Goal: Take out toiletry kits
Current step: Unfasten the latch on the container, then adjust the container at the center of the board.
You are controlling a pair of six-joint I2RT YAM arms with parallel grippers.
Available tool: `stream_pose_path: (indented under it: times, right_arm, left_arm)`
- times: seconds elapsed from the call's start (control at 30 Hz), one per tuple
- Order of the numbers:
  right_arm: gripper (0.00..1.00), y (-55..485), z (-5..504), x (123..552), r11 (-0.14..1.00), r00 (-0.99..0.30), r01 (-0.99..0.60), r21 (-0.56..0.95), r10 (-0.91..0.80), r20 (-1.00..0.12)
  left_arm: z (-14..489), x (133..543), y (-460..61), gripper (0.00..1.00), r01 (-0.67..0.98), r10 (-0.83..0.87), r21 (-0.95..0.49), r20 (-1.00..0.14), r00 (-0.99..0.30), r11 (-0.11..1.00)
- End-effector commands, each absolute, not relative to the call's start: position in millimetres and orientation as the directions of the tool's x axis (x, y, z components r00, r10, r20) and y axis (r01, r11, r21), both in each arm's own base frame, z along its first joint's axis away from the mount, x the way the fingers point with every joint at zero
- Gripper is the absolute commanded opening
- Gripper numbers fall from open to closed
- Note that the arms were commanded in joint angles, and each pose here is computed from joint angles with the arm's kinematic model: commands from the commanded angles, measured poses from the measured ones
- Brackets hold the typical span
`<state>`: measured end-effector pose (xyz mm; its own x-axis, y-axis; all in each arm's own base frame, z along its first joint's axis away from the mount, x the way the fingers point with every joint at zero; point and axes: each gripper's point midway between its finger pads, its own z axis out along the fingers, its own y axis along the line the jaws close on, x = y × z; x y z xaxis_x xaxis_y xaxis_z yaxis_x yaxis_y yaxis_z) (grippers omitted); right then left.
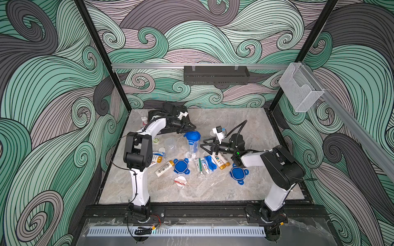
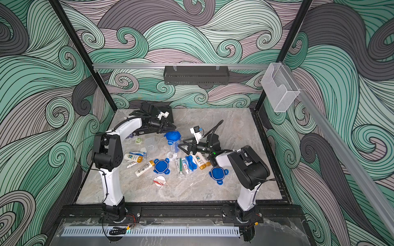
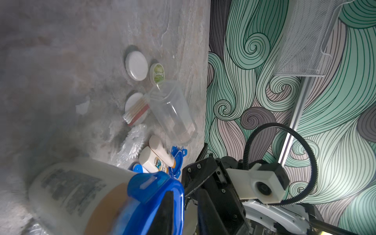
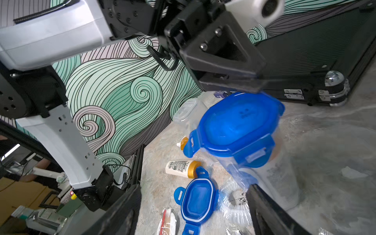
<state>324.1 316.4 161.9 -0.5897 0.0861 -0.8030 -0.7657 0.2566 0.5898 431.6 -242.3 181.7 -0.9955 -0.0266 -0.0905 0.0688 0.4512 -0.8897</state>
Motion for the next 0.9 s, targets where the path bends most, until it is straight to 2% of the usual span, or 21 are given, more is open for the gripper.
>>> stream_pose_path:
  times: [0.0, 0.1, 0.2, 0.47, 0.6, 0.87]
  right_arm:
    - [0.82, 319.1, 168.7, 339.0, 0.337, -0.615, -0.730, 0.595, 0.058, -0.787]
    - [0.83, 318.6, 173.2, 353.3, 0.387, -0.602, -0.721, 0.575, 0.061, -0.796]
    - [0.86, 320.8, 172.1, 370.0, 0.441, -0.616, -0.700, 0.562, 0.026, -0.787]
    - [0.88, 340.3, 170.0, 399.1, 0.439, -0.661, -0.674, 0.594, 0.000, -0.750]
    - [0.84, 353.6, 157.4, 405.3, 0.424, -0.720, -0.633, 0.647, -0.016, -0.694]
    - [0.75, 370.4, 157.8, 389.2, 0.403, -0.738, -0.634, 0.660, -0.062, -0.672]
  left_arm:
    - [211.6, 413.9, -232.7, 0.36, 0.123, 0.006, -0.849, -0.139, -0.990, 0.514]
    - [226.0, 400.0, -219.9, 0.44, 0.144, 0.003, -0.810, -0.173, -0.985, 0.569]
    - [218.0, 377.4, -202.2, 0.50, 0.111, -0.023, -0.749, -0.167, -0.986, 0.653]
    - [176.7, 318.4, -191.2, 0.53, 0.034, -0.041, -0.712, -0.088, -0.995, 0.702]
    - [167.1, 320.6, -189.9, 0.54, 0.022, -0.040, -0.691, -0.074, -0.996, 0.723]
    - [145.4, 340.4, -190.2, 0.51, -0.011, -0.055, -0.665, -0.045, -0.997, 0.747]
